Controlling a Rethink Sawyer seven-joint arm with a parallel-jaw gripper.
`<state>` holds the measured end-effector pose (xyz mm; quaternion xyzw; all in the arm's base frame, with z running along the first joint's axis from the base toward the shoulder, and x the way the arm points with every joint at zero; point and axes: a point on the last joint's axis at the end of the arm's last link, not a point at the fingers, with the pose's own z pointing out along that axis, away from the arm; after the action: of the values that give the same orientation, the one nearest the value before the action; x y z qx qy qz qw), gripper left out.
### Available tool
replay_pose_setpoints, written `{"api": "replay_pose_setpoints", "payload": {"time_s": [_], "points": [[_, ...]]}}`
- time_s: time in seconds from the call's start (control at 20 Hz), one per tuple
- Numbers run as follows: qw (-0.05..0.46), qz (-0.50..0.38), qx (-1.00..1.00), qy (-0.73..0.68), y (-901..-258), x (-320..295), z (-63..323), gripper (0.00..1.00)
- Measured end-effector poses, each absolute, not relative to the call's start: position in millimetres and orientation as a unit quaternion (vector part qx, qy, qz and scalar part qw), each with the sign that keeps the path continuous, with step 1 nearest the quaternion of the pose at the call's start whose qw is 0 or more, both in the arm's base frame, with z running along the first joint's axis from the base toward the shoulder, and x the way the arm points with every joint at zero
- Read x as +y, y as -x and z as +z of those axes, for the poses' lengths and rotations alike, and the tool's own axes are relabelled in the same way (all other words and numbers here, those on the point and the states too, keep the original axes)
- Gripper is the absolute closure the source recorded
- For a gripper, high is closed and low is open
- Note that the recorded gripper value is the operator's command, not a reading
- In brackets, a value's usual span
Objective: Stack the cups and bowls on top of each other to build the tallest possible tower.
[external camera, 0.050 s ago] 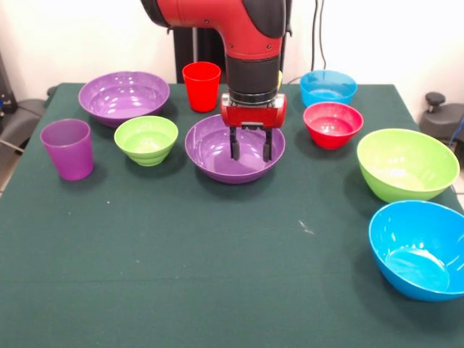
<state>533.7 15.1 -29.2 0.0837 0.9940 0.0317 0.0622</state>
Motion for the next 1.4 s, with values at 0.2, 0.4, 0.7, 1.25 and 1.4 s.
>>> {"api": "replay_pose_setpoints", "payload": {"time_s": [0.2, 0.4, 0.7, 1.25, 1.4], "points": [[0.059, 0.033, 0.994, -0.083, -532, 18, -32, 0.0], [0.056, 0.035, 0.995, -0.076, -530, 26, -35, 0.0], [0.057, 0.036, 0.995, -0.068, -531, 34, -35, 0.0], [0.085, 0.025, 0.995, -0.049, -561, 44, -37, 0.0], [0.095, 0.021, 0.994, -0.04, -574, 50, -42, 0.0]]}}
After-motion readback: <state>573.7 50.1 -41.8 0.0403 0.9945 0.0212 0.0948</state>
